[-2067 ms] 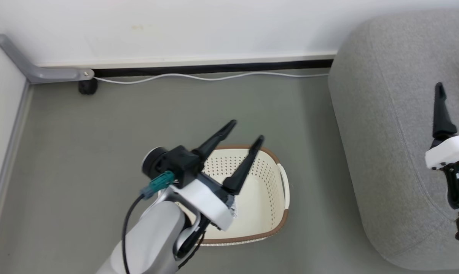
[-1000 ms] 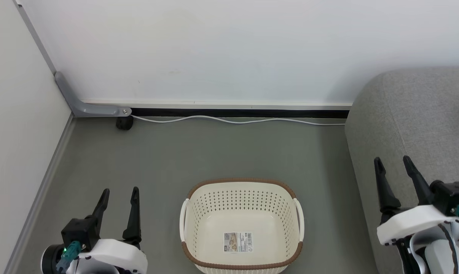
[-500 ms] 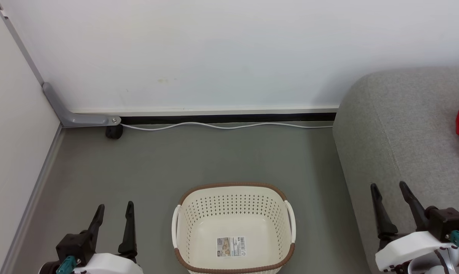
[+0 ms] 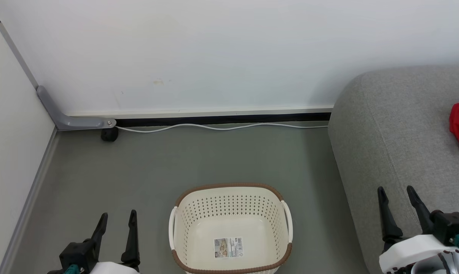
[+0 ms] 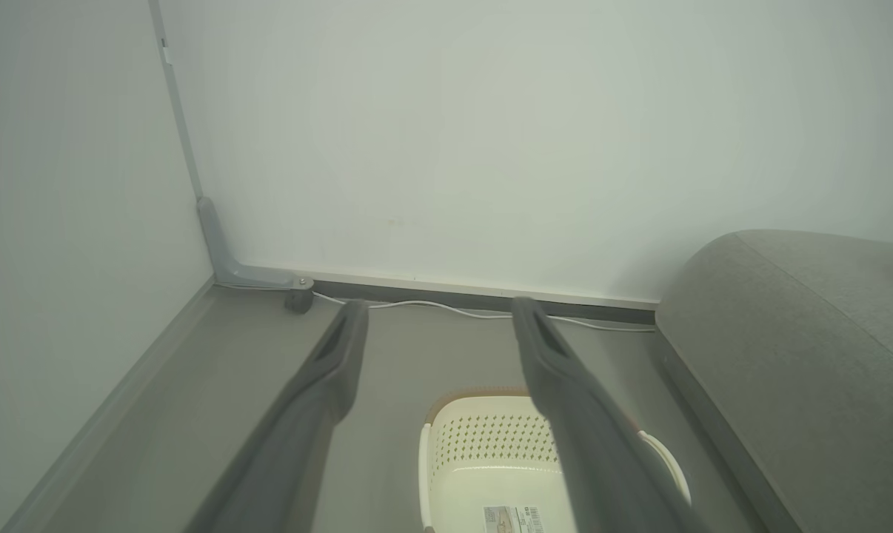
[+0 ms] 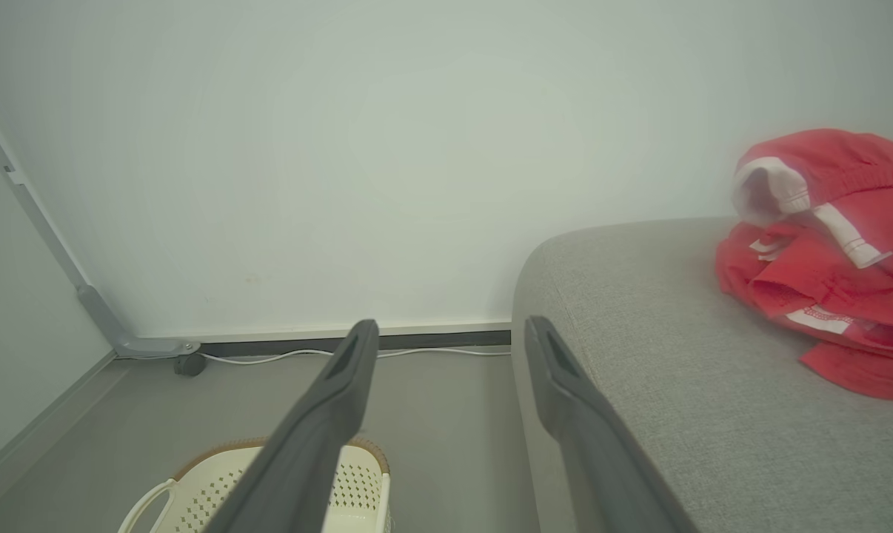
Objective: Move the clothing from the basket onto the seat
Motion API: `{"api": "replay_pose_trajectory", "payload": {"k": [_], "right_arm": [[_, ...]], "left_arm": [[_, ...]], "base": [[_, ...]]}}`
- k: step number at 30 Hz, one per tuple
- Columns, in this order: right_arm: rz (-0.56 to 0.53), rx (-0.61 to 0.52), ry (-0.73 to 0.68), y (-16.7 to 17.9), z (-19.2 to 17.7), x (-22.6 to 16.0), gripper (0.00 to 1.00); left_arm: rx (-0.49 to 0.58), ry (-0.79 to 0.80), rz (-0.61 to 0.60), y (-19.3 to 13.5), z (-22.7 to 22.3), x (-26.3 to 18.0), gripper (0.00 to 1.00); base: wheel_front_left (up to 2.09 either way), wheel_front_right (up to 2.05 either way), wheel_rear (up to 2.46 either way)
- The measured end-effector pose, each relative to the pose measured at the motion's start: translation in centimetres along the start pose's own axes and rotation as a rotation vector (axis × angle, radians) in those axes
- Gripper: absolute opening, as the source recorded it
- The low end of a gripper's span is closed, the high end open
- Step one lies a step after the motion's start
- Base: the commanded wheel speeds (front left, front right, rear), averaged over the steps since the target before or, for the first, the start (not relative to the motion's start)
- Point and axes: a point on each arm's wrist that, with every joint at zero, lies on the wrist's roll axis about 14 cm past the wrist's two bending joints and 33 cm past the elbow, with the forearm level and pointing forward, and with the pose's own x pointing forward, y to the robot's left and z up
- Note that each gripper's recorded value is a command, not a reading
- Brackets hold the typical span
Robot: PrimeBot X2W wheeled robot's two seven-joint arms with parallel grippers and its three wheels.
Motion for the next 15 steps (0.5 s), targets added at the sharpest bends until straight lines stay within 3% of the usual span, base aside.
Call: {"api": "replay_pose_trajectory", "payload": {"k": [15], "right_arm": [[-0.002,0.002,0.012,0.08,-0.41,0.01,1.0]], "left_arm": [[0.002,0.013,-0.014,-0.48,-0.41,0.03,1.0]], "base": [[0.0,0.0,0.0]]}}
